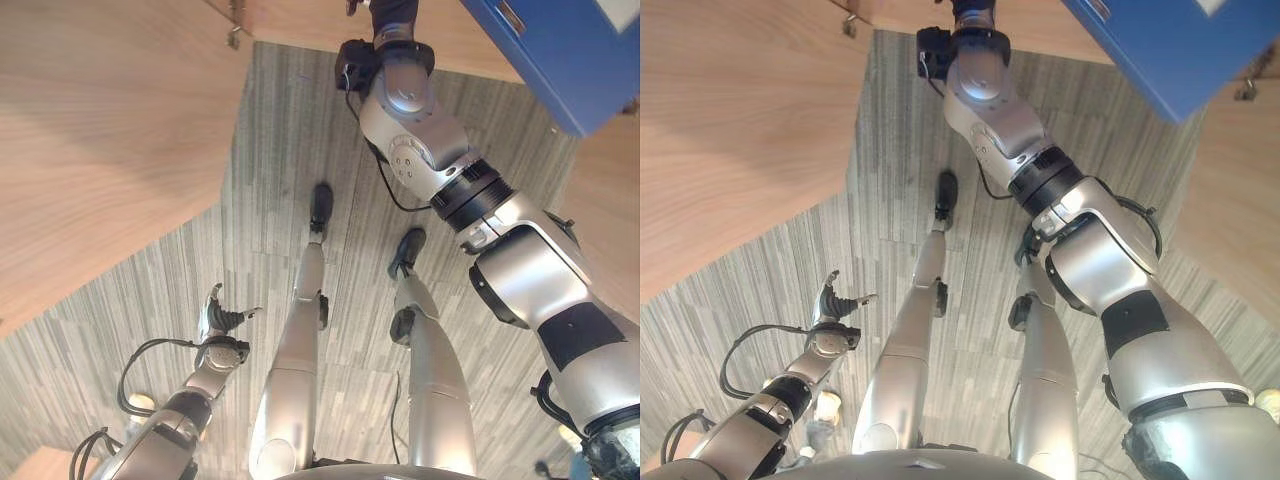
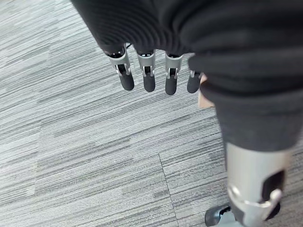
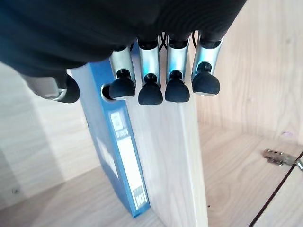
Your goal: Put the empty folder in the office cabinet
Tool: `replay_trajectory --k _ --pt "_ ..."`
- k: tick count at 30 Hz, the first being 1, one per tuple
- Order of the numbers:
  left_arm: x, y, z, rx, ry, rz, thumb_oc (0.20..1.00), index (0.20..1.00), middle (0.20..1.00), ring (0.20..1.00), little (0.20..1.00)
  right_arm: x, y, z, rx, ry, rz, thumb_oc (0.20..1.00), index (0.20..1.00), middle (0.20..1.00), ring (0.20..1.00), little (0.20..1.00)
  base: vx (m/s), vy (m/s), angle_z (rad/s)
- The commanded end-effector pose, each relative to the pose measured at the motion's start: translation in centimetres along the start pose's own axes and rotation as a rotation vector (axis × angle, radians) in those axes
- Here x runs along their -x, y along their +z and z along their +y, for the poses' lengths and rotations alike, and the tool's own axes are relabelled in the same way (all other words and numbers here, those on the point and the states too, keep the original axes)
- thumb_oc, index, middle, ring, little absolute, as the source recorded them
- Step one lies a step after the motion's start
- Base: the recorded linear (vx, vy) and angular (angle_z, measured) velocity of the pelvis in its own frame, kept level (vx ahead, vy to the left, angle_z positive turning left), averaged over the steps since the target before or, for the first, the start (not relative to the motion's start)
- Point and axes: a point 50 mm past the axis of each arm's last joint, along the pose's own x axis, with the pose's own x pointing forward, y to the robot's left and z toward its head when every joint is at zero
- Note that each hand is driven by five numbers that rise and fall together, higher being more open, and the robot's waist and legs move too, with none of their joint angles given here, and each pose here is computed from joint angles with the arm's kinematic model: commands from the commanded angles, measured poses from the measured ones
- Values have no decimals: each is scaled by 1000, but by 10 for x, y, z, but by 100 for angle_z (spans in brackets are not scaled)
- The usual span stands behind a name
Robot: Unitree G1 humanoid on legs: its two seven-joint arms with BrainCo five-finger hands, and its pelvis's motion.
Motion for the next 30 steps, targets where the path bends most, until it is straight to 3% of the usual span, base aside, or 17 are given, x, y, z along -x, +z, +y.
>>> replay_trajectory --k 1,7,8,9,10,21,22,24,30 --pt "-2 -14 43 -56 111 37 1000 1000 1000 1000 1000 -17 41 9 -2 -6 -134 200 200 200 200 200 -1 -4 17" --pt "-2 -12 40 -56 101 31 1000 1000 1000 1000 1000 -24 45 -4 34 -69 -127 200 200 200 200 200 0 1 1" --pt "-2 -11 40 -58 100 29 1000 1000 1000 1000 1000 -25 45 -5 39 -76 -125 856 856 856 856 856 -1 8 -3" --pt "-2 -11 40 -58 100 29 1000 1000 1000 1000 1000 -25 45 -5 39 -76 -125 856 856 856 856 856 -1 10 -3" --pt "-2 -11 40 -60 99 27 1000 1000 1000 1000 1000 -26 45 -8 47 -83 -121 1000 1000 1000 1000 1000 0 0 0" --pt "-2 -10 45 -65 99 22 1000 1000 1000 1000 1000 -24 41 -9 158 -7 -100 1000 1000 1000 1000 1000 -1 3 -2" --pt "-3 -11 46 -64 95 28 1000 1000 1000 1000 1000 -21 42 -7 181 42 -109 200 200 200 200 200 0 0 0" --pt "-3 -11 46 -64 95 28 1000 1000 1000 1000 1000 -21 42 -7 181 42 -109 200 200 200 200 200 0 0 0" --pt "1 -28 50 -76 86 117 1000 1000 1000 1000 1000 12 37 2 284 308 -147 200 200 200 200 200 -2 0 -1"
